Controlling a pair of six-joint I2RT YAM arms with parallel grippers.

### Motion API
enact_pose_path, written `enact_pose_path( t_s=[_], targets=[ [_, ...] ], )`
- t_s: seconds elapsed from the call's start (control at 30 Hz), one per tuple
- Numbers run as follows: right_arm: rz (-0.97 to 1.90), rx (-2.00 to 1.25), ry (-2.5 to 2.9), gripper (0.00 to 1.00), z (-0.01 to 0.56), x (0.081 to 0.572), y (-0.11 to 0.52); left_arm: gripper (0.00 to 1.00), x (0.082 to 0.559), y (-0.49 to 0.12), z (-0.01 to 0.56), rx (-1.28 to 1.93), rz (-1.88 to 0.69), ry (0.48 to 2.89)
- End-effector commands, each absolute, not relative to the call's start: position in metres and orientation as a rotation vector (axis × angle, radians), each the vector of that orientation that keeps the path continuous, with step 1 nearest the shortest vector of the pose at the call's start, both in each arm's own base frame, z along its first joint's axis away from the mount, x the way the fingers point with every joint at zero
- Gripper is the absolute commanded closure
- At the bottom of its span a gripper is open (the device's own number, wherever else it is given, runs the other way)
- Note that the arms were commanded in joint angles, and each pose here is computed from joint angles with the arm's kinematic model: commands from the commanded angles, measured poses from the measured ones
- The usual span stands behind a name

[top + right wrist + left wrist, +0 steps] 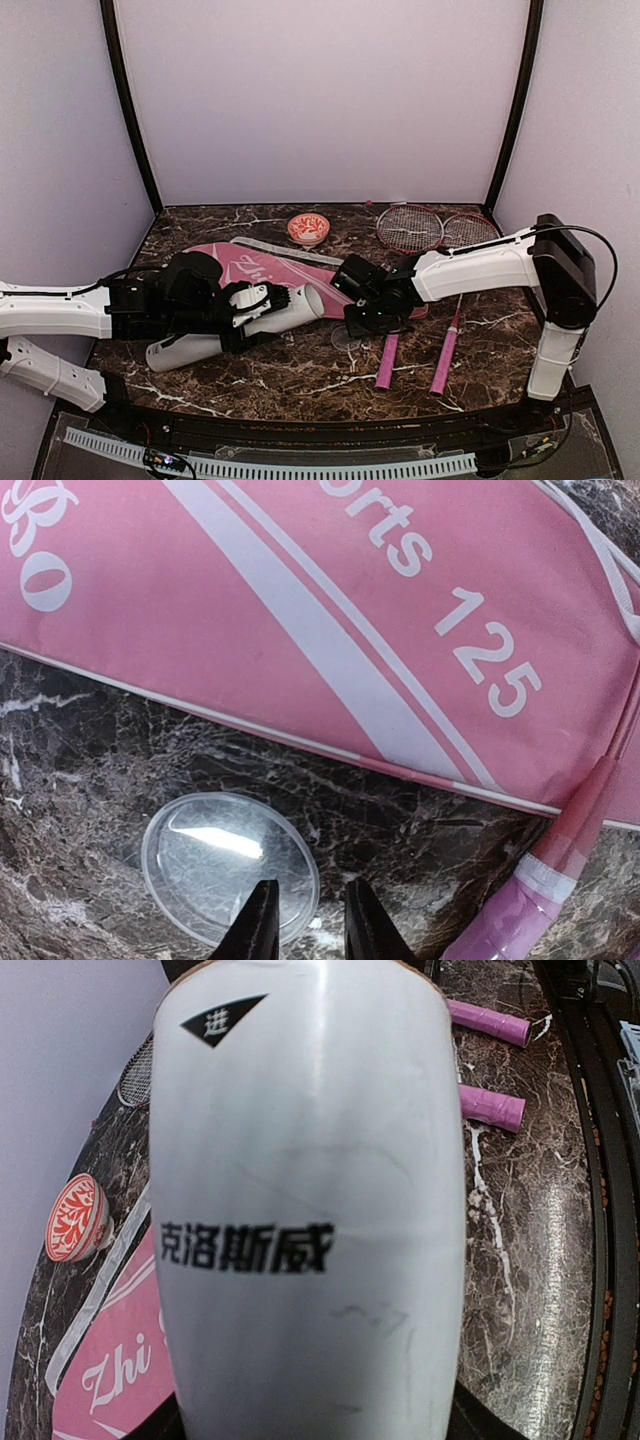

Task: Pack up the badminton gear
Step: Adjust the shuttle tube at the center of the board.

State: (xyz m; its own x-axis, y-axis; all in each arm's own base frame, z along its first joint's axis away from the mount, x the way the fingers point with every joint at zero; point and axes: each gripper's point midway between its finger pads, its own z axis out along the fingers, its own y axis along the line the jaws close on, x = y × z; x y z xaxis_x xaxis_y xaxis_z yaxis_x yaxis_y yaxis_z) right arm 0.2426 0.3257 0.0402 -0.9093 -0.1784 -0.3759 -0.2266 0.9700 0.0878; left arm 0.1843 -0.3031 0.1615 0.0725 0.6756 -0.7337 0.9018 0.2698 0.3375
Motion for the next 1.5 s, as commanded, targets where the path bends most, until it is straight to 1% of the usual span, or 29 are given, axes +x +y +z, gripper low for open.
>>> enact_pose_path(
  t_s=[0.0, 0.37, 0.53, 0.7, 0.8, 0.97, 1.2, 1.47],
  targets=[
    [0.191, -0.304, 2.73, 0.78, 0.038, 0.251, 0.333, 0.33, 0.183, -0.307, 0.165, 1.462, -0.344, 1.647],
    [0.168, -0.292, 2.739, 0.88, 0.025, 0.253, 0.331, 0.33, 0.182, -0.307, 0.166, 1.466, -0.348, 1.642],
    [0.189, -0.295, 2.732, 0.91, 0.025, 0.256, 0.336, 0.33, 0.183, -0.308, 0.166, 1.467, -0.347, 1.642],
    [0.225, -0.293, 2.738, 0.99, 0.023, 0.255, 0.34, 0.33, 0.182, -0.308, 0.167, 1.468, -0.349, 1.641],
    [0.247, -0.276, 2.738, 1.0, 0.025, 0.254, 0.338, 0.33, 0.182, -0.308, 0.166, 1.472, -0.351, 1.64],
    [0.337, -0.242, 2.704, 1.0, 0.048, 0.253, 0.337, 0.33, 0.182, -0.309, 0.167, 1.468, -0.358, 1.64],
    [0.466, -0.173, 2.651, 1.0, 0.079, 0.239, 0.315, 0.33, 0.181, -0.311, 0.167, 1.471, -0.368, 1.639],
    [0.777, -0.125, 2.513, 1.0, 0.134, 0.219, 0.307, 0.33, 0.181, -0.312, 0.167, 1.474, -0.367, 1.636]
  ],
)
